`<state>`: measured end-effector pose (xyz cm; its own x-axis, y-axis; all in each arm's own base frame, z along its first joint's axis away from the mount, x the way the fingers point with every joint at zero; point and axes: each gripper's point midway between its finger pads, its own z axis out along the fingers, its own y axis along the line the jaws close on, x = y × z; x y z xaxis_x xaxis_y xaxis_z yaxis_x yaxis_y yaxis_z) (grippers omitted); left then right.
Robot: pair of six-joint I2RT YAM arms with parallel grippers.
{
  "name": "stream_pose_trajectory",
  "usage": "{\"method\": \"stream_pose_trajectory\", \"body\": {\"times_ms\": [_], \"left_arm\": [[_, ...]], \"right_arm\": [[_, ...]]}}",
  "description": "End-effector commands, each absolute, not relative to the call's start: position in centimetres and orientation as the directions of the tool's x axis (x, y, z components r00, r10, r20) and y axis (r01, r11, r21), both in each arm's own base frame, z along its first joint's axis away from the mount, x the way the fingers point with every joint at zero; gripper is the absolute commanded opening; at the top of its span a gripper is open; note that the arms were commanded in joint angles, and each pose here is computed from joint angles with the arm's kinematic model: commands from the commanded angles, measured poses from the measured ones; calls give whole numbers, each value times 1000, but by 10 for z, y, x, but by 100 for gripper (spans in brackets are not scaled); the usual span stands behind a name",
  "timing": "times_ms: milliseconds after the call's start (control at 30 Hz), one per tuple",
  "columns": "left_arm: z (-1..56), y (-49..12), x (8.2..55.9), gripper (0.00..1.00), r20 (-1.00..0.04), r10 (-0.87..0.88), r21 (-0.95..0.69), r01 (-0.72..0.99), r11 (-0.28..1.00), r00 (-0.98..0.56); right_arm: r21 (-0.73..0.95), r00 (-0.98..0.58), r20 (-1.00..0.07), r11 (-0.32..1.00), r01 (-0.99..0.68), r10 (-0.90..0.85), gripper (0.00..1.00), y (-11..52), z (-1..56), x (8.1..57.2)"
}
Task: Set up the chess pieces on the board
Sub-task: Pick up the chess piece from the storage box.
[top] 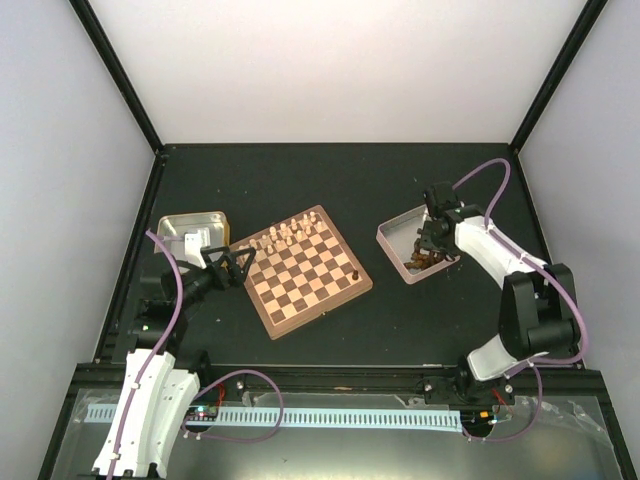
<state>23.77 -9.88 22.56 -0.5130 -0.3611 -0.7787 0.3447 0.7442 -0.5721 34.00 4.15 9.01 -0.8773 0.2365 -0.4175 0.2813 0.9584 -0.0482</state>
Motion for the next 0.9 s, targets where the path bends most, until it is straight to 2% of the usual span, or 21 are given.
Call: {"method": "stream_pose_trajectory", "body": {"times_ms": [0, 133, 467, 667, 767, 867], "left_arm": [[235, -99, 238, 99, -796, -357, -557, 361, 748, -488], [235, -99, 239, 99, -796, -357, -557, 360, 748, -490], [234, -99, 239, 99, -796, -356, -556, 358, 750, -490], [234, -98, 239, 99, -796, -358, -556, 357, 750, -488], [234, -99, 239, 99, -796, -358, -556, 358, 750, -488], [234, -99, 239, 99, -796, -358, -556, 358, 750, -488]], "right_arm": [[-85, -885, -403, 954, 288, 232, 35, 30, 78, 340], [-79, -900, -369, 958, 277, 230, 34, 32, 66, 339], [-66, -923, -315, 965, 255, 222, 20, 38, 45, 336], [-39, -923, -308, 967, 253, 229, 7, 42, 46, 335], [-30, -918, -321, 966, 255, 233, 8, 42, 51, 336], [-52, -916, -328, 964, 261, 230, 16, 38, 54, 335]]}}
